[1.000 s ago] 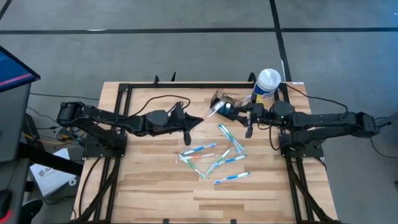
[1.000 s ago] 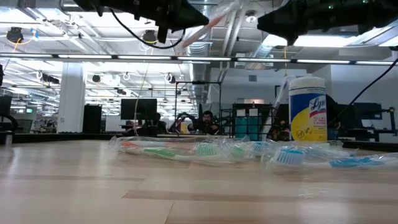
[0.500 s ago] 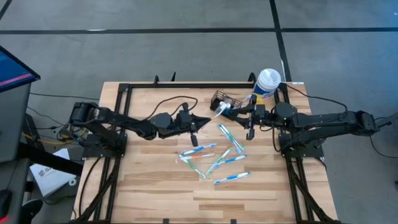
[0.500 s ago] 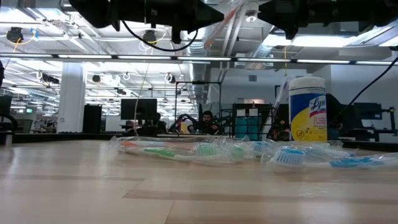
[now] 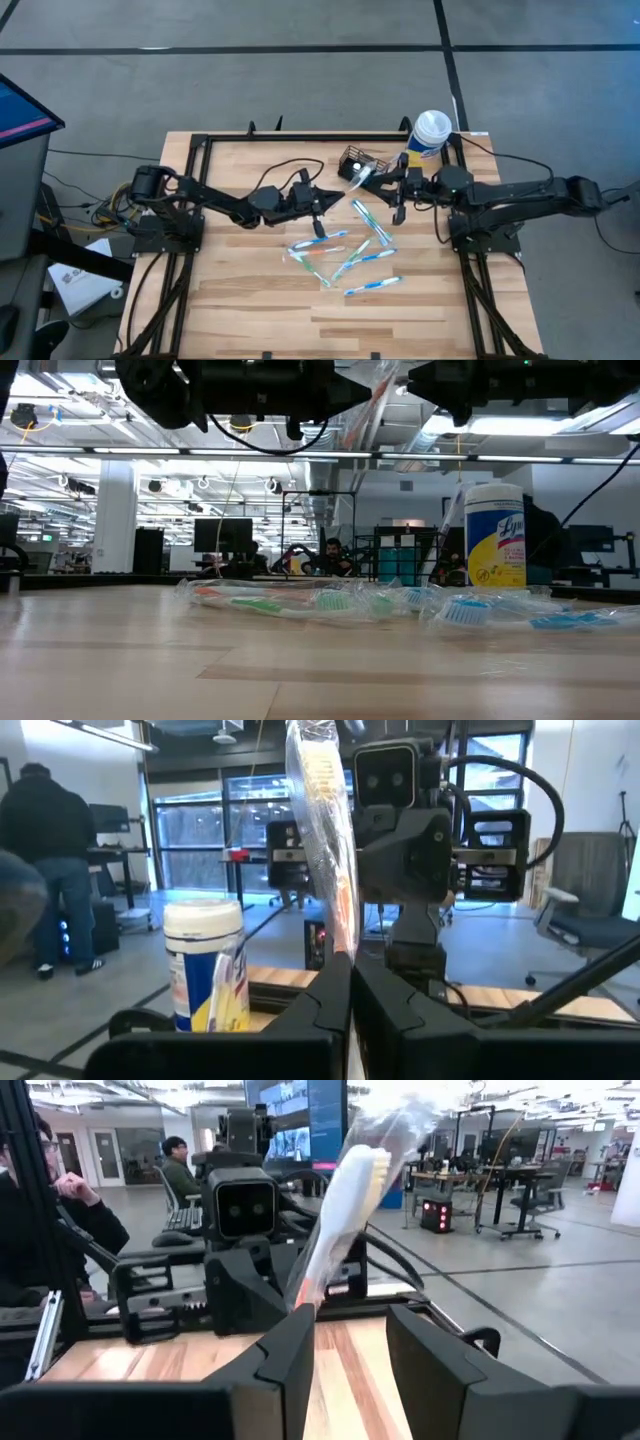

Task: Pick & Place toothbrushing station
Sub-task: Put the orange toothbrush into the mesh organizer

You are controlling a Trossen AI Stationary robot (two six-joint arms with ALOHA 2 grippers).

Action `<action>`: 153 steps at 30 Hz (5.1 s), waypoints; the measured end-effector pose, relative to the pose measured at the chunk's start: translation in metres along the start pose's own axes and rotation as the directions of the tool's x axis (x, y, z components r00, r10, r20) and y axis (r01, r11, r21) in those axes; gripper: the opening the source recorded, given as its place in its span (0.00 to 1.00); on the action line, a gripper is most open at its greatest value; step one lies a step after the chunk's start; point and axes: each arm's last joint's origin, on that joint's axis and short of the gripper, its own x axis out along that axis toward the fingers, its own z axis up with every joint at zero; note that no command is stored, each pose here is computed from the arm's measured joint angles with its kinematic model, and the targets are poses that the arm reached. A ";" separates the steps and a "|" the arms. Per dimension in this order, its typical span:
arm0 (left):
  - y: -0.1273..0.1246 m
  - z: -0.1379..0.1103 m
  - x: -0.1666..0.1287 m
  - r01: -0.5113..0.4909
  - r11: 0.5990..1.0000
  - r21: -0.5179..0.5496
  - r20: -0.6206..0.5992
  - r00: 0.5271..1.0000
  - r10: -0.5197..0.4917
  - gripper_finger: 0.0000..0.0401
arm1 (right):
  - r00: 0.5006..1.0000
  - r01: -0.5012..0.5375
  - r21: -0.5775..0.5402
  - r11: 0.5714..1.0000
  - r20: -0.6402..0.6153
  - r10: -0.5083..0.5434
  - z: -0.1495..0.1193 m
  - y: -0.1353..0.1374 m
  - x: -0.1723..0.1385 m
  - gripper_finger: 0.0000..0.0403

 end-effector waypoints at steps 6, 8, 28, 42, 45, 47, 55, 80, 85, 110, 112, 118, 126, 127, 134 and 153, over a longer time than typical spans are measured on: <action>0.000 -0.002 0.000 0.000 1.000 0.024 -0.006 1.000 0.000 0.00 | 0.999 -0.037 -0.005 0.999 0.040 0.037 -0.009 0.000 0.017 0.29; 0.000 0.000 0.000 0.000 1.000 0.023 -0.003 1.000 0.000 0.00 | 0.998 -0.029 -0.005 1.000 0.051 0.029 -0.010 -0.001 0.019 0.29; 0.000 0.001 0.000 0.000 0.999 0.044 0.000 1.000 0.000 0.00 | 0.991 -0.053 0.047 0.997 0.127 0.047 -0.014 -0.008 0.033 0.26; -0.002 0.001 -0.001 0.007 0.999 0.044 -0.004 1.000 -0.007 0.02 | 0.975 -0.173 0.007 0.985 0.142 0.170 -0.005 -0.005 0.028 0.02; -0.002 0.002 -0.001 0.006 0.999 0.043 0.000 1.000 -0.006 0.04 | 0.976 -0.172 0.003 0.985 0.133 0.170 -0.006 -0.005 0.028 0.01; -0.002 0.004 -0.001 0.006 0.999 0.042 0.004 1.000 -0.006 0.06 | 0.978 -0.169 -0.001 0.986 0.120 0.167 -0.007 -0.005 0.028 0.01; 0.000 0.013 -0.003 0.002 0.999 0.034 0.028 1.000 -0.003 0.15 | 0.992 -0.112 0.024 0.993 0.059 0.110 -0.008 -0.019 0.023 0.01; -0.003 0.007 -0.004 0.014 0.999 0.039 -0.025 1.000 -0.013 0.19 | 0.978 0.199 0.000 0.980 -0.062 -0.199 -0.020 -0.055 -0.029 0.00; -0.003 0.007 -0.004 0.014 0.999 0.039 -0.025 1.000 -0.013 0.19 | 0.960 0.266 -0.002 0.964 -0.092 -0.265 -0.025 -0.063 -0.034 0.00; -0.003 0.007 -0.004 0.014 0.999 0.042 -0.026 1.000 -0.013 0.19 | 0.902 0.402 -0.012 0.916 -0.166 -0.398 -0.031 -0.087 -0.044 0.00; -0.003 0.007 -0.004 0.014 0.999 0.042 -0.026 1.000 -0.013 0.19 | 0.895 0.407 -0.017 0.913 -0.193 -0.403 -0.030 -0.088 -0.044 0.00; -0.003 0.007 -0.004 0.015 0.999 0.043 -0.029 0.999 -0.013 0.19 | 0.881 0.418 -0.046 0.907 -0.223 -0.417 -0.019 -0.090 -0.042 0.00; -0.003 0.006 -0.004 0.015 0.999 0.044 -0.033 0.999 -0.013 0.19 | 0.872 0.416 -0.058 0.908 -0.258 -0.416 -0.013 -0.090 -0.041 0.00; -0.003 0.006 -0.004 0.015 0.999 0.044 -0.033 0.999 -0.014 0.19 | 0.869 0.415 -0.064 0.907 -0.266 -0.417 -0.013 -0.090 -0.041 0.00; -0.003 0.006 -0.004 0.016 0.999 0.046 -0.040 0.999 -0.014 0.19 | 0.846 0.436 -0.081 0.896 -0.304 -0.439 -0.015 -0.090 -0.042 0.01; -0.003 0.006 -0.004 0.016 0.999 0.046 -0.040 0.999 -0.014 0.19 | 0.838 0.442 -0.055 0.895 -0.330 -0.435 -0.021 -0.092 -0.040 0.15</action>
